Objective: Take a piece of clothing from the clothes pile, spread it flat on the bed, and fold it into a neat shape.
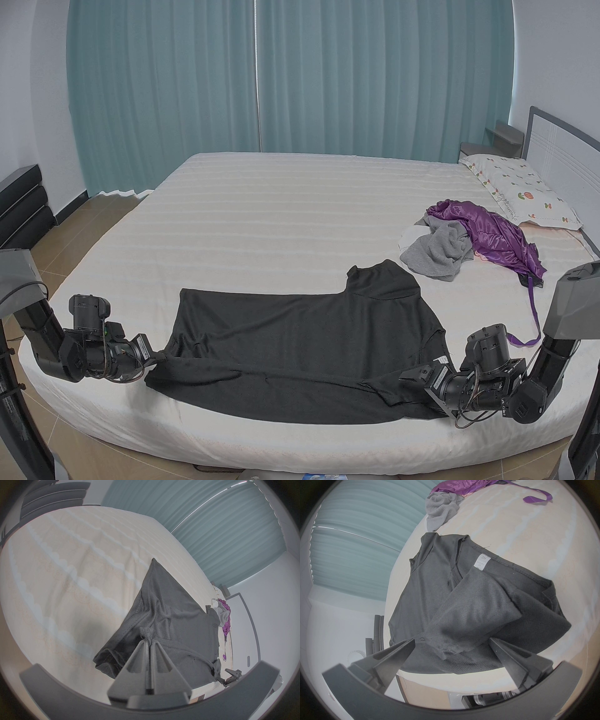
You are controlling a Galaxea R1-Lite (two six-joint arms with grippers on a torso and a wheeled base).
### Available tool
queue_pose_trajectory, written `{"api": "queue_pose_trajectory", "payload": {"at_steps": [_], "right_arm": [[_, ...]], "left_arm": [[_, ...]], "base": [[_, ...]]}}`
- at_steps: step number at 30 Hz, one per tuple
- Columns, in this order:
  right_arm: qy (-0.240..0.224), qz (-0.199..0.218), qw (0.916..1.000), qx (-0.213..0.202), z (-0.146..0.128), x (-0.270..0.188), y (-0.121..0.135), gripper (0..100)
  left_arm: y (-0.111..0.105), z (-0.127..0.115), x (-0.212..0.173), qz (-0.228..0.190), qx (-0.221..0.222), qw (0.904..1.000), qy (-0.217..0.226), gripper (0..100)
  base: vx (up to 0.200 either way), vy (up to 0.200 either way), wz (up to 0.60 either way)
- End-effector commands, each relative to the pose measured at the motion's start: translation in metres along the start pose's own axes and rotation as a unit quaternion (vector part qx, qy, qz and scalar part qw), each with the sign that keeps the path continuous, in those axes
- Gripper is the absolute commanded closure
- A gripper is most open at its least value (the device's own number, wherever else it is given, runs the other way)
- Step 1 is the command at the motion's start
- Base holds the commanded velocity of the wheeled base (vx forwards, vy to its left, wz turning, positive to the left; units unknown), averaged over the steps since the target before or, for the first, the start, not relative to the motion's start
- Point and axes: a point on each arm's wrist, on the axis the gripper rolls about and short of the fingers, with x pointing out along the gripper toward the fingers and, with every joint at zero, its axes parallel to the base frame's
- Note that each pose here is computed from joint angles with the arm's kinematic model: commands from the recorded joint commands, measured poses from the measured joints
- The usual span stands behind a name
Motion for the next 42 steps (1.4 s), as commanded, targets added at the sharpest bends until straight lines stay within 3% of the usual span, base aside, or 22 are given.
{"api": "queue_pose_trajectory", "payload": {"at_steps": [1, 19, 20, 42], "right_arm": [[-0.002, -0.002, 1.0, -0.002, -0.001, -0.002, 0.0, 0], [0.009, -0.039, 0.9992, 0.002, -0.001, 0.006, -0.004, 0], [0.01, -0.04, 0.9992, 0.002, -0.001, 0.006, -0.004, 100], [-0.01, 0.001, 0.9999, -0.007, 0.002, -0.023, 0.014, 100]], "left_arm": [[0.001, -0.001, 0.002, 0.002, -0.002, 1.0, 0.003, 100], [0.002, 0.0, 0.003, 0.002, -0.002, 1.0, 0.002, 100], [0.001, 0.001, 0.003, 0.001, -0.001, 1.0, 0.002, 100], [0.002, 0.0, 0.003, 0.002, -0.001, 1.0, 0.003, 100]], "base": [[0.0, 0.0, 0.0], [0.0, 0.0, 0.0], [0.0, 0.0, 0.0], [0.0, 0.0, 0.0]]}}
